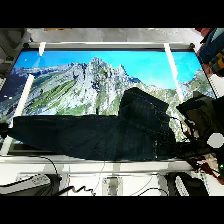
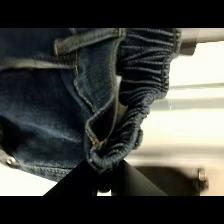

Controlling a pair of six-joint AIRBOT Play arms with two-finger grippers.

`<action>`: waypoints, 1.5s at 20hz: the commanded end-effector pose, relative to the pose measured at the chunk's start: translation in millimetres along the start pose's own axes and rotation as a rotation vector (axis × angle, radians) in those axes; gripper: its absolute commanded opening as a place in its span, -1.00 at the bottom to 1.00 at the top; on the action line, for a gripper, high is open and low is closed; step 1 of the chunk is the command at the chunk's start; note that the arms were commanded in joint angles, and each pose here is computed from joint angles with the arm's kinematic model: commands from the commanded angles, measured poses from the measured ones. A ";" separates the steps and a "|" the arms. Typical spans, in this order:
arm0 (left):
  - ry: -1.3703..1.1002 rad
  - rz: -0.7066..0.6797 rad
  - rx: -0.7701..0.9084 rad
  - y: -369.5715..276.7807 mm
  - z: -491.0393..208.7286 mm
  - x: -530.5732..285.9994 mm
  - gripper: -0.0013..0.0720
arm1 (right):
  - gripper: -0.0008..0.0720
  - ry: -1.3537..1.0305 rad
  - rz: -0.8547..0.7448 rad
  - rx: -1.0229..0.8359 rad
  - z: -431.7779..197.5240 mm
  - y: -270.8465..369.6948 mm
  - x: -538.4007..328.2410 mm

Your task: Fold the clothes and pants, and hang the long-sleeved shirts on hangers.

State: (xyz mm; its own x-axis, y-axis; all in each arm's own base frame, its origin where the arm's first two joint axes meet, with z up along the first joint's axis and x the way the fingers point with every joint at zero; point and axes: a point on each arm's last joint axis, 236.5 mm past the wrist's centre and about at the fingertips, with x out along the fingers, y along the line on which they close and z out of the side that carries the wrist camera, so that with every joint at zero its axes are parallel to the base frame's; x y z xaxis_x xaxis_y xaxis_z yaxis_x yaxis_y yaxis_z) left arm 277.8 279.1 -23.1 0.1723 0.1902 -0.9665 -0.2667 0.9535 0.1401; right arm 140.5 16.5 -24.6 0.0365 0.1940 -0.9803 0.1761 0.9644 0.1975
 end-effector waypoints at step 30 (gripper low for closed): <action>-0.130 -0.091 -0.023 -12.3 5.0 6.2 0.96 | 0.72 -0.207 0.016 0.090 47.6 2.8 -10.6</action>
State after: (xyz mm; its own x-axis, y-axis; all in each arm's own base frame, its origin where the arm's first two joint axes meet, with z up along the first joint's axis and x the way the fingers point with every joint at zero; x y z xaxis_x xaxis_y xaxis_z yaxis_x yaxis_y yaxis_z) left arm 251.7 286.9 -53.1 0.2085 0.1432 -0.9675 -0.2843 0.9554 0.0802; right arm 165.7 13.6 -21.2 0.1479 0.1809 -0.9723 0.2618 0.9409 0.2149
